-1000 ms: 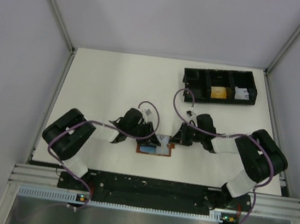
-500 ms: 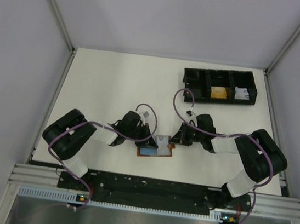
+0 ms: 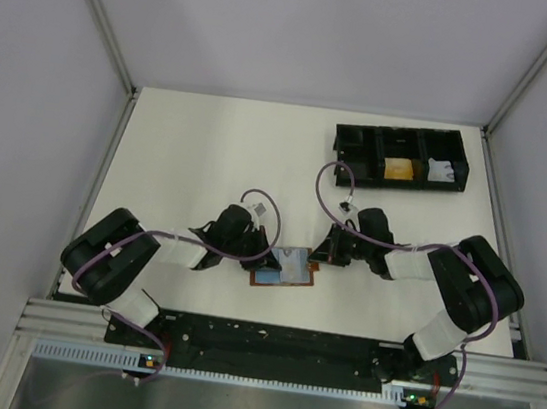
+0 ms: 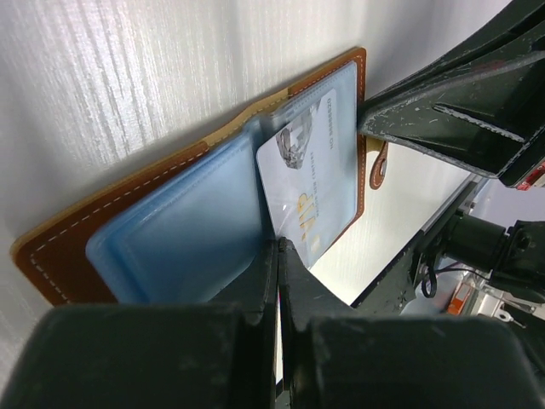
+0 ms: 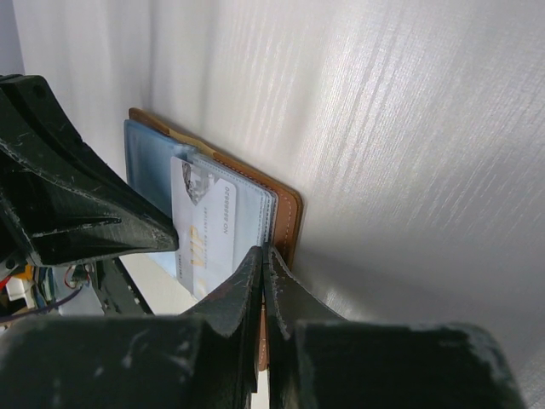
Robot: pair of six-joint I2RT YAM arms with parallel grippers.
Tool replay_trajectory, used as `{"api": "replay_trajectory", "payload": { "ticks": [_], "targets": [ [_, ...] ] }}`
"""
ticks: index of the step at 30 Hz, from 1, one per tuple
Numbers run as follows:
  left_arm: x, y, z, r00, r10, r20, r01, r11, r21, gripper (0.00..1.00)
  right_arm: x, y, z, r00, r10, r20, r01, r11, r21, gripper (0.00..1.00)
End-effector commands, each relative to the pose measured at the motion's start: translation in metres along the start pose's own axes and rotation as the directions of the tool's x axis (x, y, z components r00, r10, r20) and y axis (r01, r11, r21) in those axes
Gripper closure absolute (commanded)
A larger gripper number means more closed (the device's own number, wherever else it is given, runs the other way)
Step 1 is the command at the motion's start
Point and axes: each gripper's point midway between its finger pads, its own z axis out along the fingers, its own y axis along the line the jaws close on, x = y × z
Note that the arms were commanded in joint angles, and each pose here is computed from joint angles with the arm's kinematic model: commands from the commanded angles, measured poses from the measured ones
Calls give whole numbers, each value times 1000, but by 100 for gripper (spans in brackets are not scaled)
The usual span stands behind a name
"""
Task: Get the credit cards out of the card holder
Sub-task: Remove the credit card from the card holder.
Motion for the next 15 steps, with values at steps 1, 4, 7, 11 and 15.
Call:
{"api": "replay_trajectory", "payload": {
  "ticks": [1, 4, 7, 11, 15],
  "targets": [
    [2, 12, -7, 999, 31, 13, -31, 998, -64, 100, -3, -7, 1, 999, -35, 19, 34, 998, 46, 100],
    [1, 12, -7, 999, 35, 14, -34, 997, -68, 100, -10, 11, -4, 997, -62, 51, 63, 998, -15, 100],
    [0, 11, -6, 999, 35, 10, -34, 997, -65, 100, -21, 34, -12, 991, -98, 91, 106, 990, -90, 96],
    [0, 10, -5, 999, 38, 6, -37, 997, -62, 100, -28, 53, -14, 987, -126, 105, 140, 979, -147, 91],
    [-1, 9, -6, 999, 42, 16, -41, 998, -57, 100, -23, 61, -6, 990, -126, 58, 135, 972, -191, 88]
  ]
}}
